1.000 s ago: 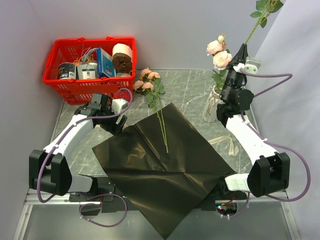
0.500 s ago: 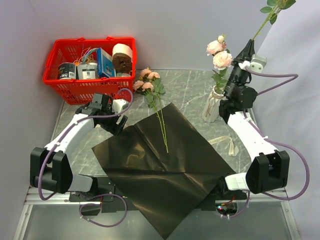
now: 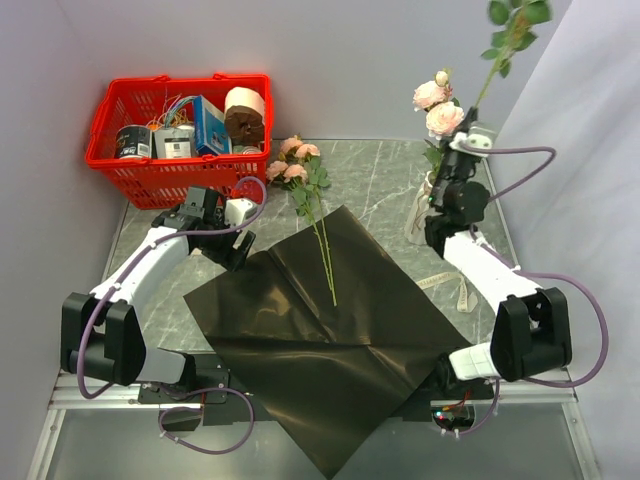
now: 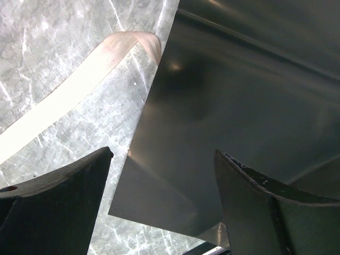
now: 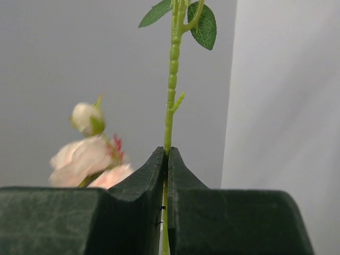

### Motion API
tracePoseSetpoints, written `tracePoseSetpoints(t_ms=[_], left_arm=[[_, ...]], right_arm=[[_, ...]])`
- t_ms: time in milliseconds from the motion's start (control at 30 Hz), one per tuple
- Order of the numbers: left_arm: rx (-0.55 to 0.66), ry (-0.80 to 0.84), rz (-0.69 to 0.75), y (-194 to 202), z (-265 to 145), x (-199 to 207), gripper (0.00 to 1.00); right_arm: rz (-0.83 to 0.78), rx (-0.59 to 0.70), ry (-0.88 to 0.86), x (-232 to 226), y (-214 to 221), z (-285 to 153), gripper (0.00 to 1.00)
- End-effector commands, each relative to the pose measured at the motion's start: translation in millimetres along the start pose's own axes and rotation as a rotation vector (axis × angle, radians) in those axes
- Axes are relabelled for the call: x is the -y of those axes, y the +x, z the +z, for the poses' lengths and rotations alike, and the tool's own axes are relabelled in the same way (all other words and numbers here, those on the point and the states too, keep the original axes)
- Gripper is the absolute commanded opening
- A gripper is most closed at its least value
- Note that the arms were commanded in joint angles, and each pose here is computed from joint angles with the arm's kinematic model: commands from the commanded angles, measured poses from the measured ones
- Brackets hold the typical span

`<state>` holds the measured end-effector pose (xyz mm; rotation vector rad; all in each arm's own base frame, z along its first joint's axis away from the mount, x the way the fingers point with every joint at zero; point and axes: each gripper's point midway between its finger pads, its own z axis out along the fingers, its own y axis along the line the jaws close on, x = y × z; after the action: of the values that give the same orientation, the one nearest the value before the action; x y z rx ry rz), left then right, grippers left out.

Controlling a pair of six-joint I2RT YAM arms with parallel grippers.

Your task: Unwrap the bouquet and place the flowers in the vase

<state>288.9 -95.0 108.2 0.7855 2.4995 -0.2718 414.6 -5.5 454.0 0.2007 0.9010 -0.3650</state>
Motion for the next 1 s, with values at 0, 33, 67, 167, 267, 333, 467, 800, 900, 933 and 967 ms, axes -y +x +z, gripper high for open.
tracePoseSetpoints(t_ms=[0, 33, 67, 167, 267, 333, 467, 800, 900, 933, 967], left_arm=[[0.086, -0.007, 0.014, -21, -13, -1, 0.84], [0.09, -0.006, 0.012, -21, -14, 0, 0.84], [0.093, -0.005, 0.011, -22, -14, 0, 0.84], [0.107, -0.007, 0.012, -23, -19, 1, 0.84], [0.121, -0.011, 0.018, -24, -25, 2, 0.85], [0.123, -0.015, 0.021, -22, -27, 3, 0.85], [0.134, -0.028, 0.024, -17, -30, 3, 0.85], [0.154, -0.033, 0.009, -23, -39, 4, 0.86], [0.153, -0.039, 0.001, -24, -40, 3, 0.86], [0.151, -0.044, 0.001, -24, -40, 2, 0.86], [0.149, -0.047, 0.0, -24, -40, 2, 0.86]], right_arm=[[-0.008, 0.029, -0.012, -4, -40, -18, 0.19], [-0.018, 0.0, -0.047, -15, -36, -27, 0.44], [0.0, 0.003, -0.045, -13, -44, -33, 0.5], [0.038, -0.015, -0.051, -17, -50, -50, 0.65], [0.053, -0.068, -0.024, -13, -47, -57, 0.68], [0.065, -0.108, 0.011, -7, -47, -60, 0.73], [0.123, -0.174, -0.09, -28, -62, -91, 0.75], [0.188, -0.378, -0.419, -126, -64, -191, 0.75], [0.183, -0.457, -0.495, -159, -44, -224, 0.75], [0.125, -0.506, -0.562, -174, -28, -245, 0.74], [0.116, -0.539, -0.595, -183, -20, -255, 0.73]])
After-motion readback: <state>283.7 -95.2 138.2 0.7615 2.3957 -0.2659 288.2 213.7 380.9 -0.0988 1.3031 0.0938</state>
